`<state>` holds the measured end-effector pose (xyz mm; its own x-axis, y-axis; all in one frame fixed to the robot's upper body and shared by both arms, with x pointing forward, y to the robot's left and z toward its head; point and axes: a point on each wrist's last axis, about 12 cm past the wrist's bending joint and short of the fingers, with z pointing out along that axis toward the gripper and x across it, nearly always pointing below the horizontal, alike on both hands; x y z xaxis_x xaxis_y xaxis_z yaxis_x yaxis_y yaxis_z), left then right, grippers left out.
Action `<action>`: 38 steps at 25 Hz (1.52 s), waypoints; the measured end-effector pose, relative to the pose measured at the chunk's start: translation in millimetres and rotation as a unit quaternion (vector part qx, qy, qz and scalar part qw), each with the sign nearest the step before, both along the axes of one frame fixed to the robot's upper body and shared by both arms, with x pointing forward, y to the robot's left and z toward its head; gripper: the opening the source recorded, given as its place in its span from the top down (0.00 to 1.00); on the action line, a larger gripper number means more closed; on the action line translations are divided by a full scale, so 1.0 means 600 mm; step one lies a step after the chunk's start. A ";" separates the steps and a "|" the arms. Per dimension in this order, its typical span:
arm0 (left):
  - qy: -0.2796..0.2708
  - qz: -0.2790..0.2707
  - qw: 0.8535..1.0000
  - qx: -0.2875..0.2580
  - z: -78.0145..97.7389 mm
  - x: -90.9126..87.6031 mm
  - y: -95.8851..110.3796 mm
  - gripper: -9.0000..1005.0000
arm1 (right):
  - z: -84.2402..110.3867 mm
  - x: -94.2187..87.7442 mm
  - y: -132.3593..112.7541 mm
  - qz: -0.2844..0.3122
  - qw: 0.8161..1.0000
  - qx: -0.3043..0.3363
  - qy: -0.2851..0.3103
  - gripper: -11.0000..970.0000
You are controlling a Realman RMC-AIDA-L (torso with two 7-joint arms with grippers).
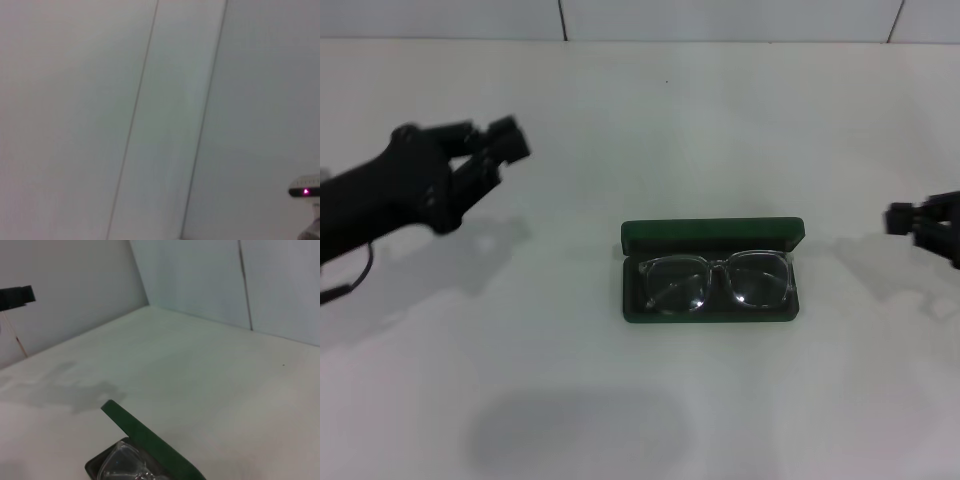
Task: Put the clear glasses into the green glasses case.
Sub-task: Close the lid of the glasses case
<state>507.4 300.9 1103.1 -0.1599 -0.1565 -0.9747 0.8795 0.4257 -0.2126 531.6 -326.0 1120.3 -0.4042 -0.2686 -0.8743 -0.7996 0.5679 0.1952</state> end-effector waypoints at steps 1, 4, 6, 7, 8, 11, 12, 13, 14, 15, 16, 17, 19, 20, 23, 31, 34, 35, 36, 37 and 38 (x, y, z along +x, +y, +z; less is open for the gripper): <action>-0.001 0.007 1.000 0.002 -0.004 -0.006 0.006 0.84 | 0.006 0.007 0.009 0.005 1.000 -0.009 0.001 0.92; -0.005 0.025 1.000 0.007 -0.014 -0.022 0.019 0.84 | 0.022 0.020 0.022 0.008 1.000 -0.015 0.005 0.92; -0.008 0.031 0.999 0.011 -0.019 -0.030 0.023 0.84 | 0.029 0.027 0.028 0.010 1.000 -0.022 0.011 0.92; -0.010 0.033 0.999 0.012 -0.021 -0.032 0.024 0.84 | 0.031 0.031 0.032 0.012 0.999 -0.030 0.016 0.92; -0.013 0.034 0.999 0.014 -0.022 -0.033 0.025 0.83 | 0.033 0.035 0.035 0.013 0.999 -0.040 0.023 0.92; -0.020 0.036 0.999 0.018 -0.023 -0.034 0.025 0.83 | 0.031 0.044 0.048 0.021 0.996 -0.070 0.049 0.92; -0.021 0.036 0.999 0.019 -0.023 -0.034 0.025 0.83 | 0.031 0.047 0.054 0.025 0.995 -0.083 0.058 0.92; -0.023 0.036 0.999 0.020 -0.023 -0.034 0.025 0.83 | 0.030 0.050 0.058 0.027 0.993 -0.092 0.063 0.92; -0.024 0.036 0.999 0.021 -0.022 -0.034 0.025 0.83 | 0.029 0.052 0.063 0.030 0.992 -0.101 0.069 0.92; -0.025 0.037 0.999 0.021 -0.022 -0.034 0.025 0.83 | 0.028 0.053 0.069 0.033 0.991 -0.109 0.074 0.92; -0.025 0.037 0.999 0.021 -0.022 -0.034 0.025 0.83 | 0.027 0.054 0.072 0.034 0.990 -0.113 0.077 0.92; -0.026 0.037 0.999 0.022 -0.023 -0.034 0.026 0.83 | 0.027 0.054 0.072 0.034 0.990 -0.113 0.077 0.92; -0.026 0.038 0.999 0.022 -0.024 -0.035 0.026 0.83 | 0.026 0.055 0.083 0.040 0.988 -0.119 0.087 0.92; -0.026 0.038 0.999 0.022 -0.024 -0.035 0.026 0.83 | 0.026 0.055 0.084 0.040 0.988 -0.120 0.088 0.92; -0.028 0.048 0.998 0.022 -0.024 -0.038 0.032 0.83 | 0.024 0.056 0.086 0.040 0.987 -0.125 0.094 0.92; -0.025 0.052 0.998 0.020 -0.027 -0.041 0.032 0.82 | 0.004 0.055 0.101 0.052 0.980 -0.148 0.125 0.92; -0.022 0.054 0.998 0.019 -0.030 -0.045 0.033 0.82 | -0.003 0.060 0.111 0.058 0.979 -0.149 0.131 0.92; -0.021 0.055 0.998 0.019 -0.031 -0.046 0.033 0.82 | -0.006 0.060 0.114 0.060 0.978 -0.150 0.132 0.92; -0.021 0.055 0.998 0.019 -0.031 -0.047 0.034 0.82 | -0.008 0.061 0.118 0.061 0.978 -0.152 0.131 0.92; -0.021 0.055 0.998 0.019 -0.031 -0.047 0.034 0.82 | -0.011 0.062 0.121 0.063 0.977 -0.154 0.130 0.92; -0.020 0.056 0.998 0.019 -0.032 -0.048 0.034 0.82 | -0.012 0.063 0.124 0.065 0.977 -0.156 0.129 0.92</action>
